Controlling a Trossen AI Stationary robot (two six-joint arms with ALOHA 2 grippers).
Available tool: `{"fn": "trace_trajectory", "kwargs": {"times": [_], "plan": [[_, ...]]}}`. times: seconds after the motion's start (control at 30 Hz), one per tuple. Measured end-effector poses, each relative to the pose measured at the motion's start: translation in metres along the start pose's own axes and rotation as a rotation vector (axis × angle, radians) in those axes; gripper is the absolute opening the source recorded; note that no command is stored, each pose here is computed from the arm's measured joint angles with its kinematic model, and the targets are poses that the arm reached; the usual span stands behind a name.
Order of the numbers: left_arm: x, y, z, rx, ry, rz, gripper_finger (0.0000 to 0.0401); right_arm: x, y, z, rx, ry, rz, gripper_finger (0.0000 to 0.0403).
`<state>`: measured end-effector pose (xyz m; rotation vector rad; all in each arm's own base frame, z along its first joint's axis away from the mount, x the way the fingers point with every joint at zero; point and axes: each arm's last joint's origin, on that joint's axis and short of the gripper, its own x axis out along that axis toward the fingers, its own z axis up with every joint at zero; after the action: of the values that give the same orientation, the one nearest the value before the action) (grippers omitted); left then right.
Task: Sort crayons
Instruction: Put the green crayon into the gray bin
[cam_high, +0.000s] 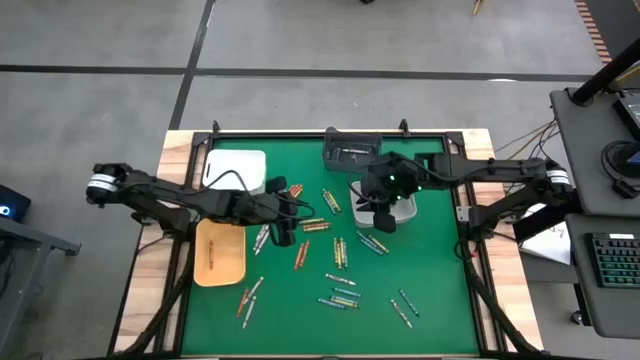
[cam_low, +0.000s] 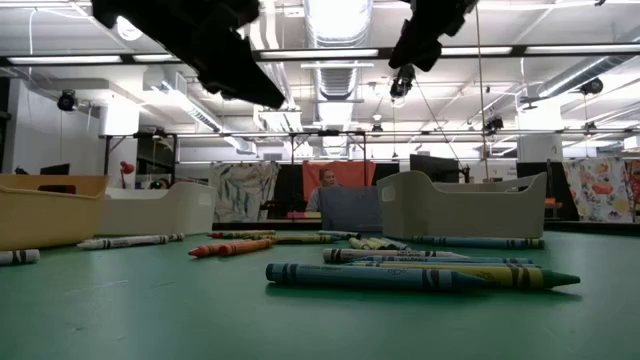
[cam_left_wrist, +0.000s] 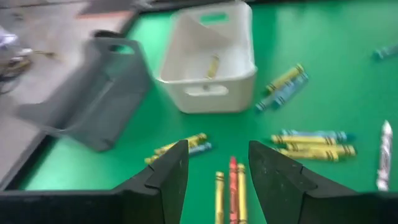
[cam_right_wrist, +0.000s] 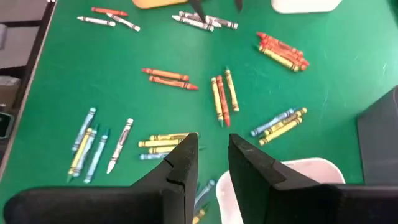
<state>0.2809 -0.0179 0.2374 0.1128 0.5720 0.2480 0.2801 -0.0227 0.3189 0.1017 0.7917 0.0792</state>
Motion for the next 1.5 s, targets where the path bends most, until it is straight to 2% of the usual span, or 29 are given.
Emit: {"fn": "trace_trajectory", "kwargs": {"times": [0.13,0.37,0.6,0.87,0.93,1.1,1.3,1.5], "plan": [[0.022,0.004,-0.003,0.036,0.066,-0.123,0.0151,0.006,0.003,-0.017,-0.003,-0.071,0.006,0.0079],[0.06,0.017,-0.027,0.067,0.199,-0.133,0.0151,0.019,0.0,-0.038,0.008,-0.148,-0.003,0.0079],[0.084,0.022,-0.048,0.053,0.282,-0.171,0.0151,0.026,-0.002,-0.042,-0.039,-0.152,-0.06,0.0079],[0.092,0.028,-0.056,0.046,0.318,-0.176,0.0151,0.031,-0.007,-0.039,-0.285,-0.295,-0.113,0.0079],[0.092,0.031,-0.056,0.035,0.32,-0.168,0.0151,0.031,-0.013,-0.04,-0.311,-0.314,-0.138,0.0079],[0.093,0.038,-0.058,-0.007,0.335,-0.147,0.0151,0.03,-0.024,-0.041,-0.287,-0.319,-0.167,0.0079],[0.094,0.045,-0.058,-0.028,0.336,-0.13,0.0151,0.031,-0.025,-0.042,-0.258,-0.309,-0.159,0.0079],[0.095,0.045,-0.058,-0.039,0.321,-0.204,0.0151,0.031,-0.025,-0.042,-0.22,-0.317,-0.153,0.0079]]}}
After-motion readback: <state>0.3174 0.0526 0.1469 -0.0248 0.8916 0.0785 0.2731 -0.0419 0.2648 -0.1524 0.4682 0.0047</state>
